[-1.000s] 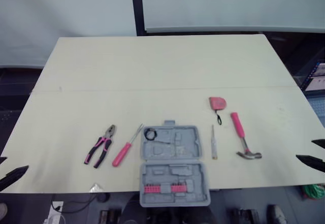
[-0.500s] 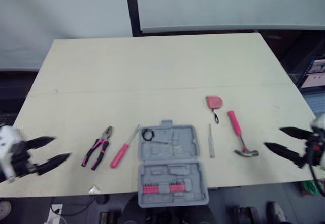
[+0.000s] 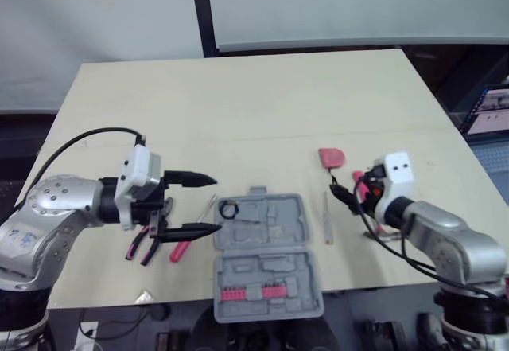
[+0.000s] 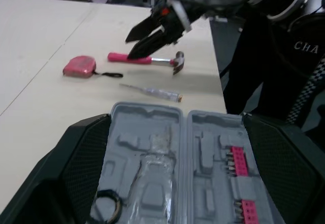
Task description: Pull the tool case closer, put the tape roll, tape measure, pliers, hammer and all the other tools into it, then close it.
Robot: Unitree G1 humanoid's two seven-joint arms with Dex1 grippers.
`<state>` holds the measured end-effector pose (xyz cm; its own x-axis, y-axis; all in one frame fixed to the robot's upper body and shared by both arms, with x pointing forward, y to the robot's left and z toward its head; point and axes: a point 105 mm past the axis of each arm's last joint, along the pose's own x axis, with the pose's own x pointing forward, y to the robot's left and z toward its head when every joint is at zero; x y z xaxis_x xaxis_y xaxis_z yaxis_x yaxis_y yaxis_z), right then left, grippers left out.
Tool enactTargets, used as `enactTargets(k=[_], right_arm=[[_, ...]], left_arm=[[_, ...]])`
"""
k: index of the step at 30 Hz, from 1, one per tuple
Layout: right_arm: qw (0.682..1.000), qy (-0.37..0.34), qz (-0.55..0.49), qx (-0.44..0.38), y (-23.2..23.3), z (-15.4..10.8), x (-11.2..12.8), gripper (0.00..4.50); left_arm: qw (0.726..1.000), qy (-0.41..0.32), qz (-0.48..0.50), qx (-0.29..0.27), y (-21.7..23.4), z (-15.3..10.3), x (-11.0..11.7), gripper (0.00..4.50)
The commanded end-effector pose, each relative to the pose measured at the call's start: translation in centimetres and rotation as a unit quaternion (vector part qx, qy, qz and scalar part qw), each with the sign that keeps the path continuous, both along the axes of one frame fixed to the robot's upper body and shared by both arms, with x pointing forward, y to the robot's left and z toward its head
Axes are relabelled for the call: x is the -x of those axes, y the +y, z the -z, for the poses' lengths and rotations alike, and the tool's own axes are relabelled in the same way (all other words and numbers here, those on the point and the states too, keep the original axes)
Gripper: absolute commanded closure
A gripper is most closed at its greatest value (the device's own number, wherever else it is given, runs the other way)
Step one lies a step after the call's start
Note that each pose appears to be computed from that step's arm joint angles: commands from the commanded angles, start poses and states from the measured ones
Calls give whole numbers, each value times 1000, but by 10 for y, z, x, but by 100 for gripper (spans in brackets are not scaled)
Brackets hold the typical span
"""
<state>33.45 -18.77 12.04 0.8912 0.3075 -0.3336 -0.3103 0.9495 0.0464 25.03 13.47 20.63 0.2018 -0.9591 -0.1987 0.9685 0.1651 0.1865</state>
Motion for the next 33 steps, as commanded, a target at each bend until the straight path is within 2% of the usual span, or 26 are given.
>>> enactTargets(k=[1, 12, 13, 15, 24, 26, 27, 28, 29, 33], right_arm=[[999, -17, 31, 24, -3, 1, -16, 0], [998, -17, 55, 39, 5, 18, -56, 0], [998, -18, 54, 41, 6, 19, -58, 53], [998, -19, 49, 41, 9, 21, -63, 115], [996, -11, 71, 44, 4, 33, -71, 115], [996, -7, 77, 44, 2, 35, -73, 178], [996, -5, 77, 41, 2, 36, -73, 193], [997, -2, 75, 36, 4, 37, -73, 254], [997, 0, 74, 32, 5, 38, -74, 287], [997, 2, 77, 29, 5, 39, -76, 287]], left_arm=[[1000, -23, 6, 10, -9, -5, -8, 5], [998, -43, 38, 21, -28, -11, -16, 5], [998, -44, 38, 22, -29, -11, -16, 0], [998, -49, 38, 23, -31, -12, -17, 0], [998, -55, 33, 23, -33, -11, -20, 0], [998, -57, 32, 25, -34, -11, -21, 0], [998, -57, 31, 25, -34, -11, -21, 0], [997, -58, 31, 26, -35, -11, -21, 0], [997, -58, 32, 26, -35, -11, -21, 0], [997, -60, 34, 25, -36, -11, -21, 0]])
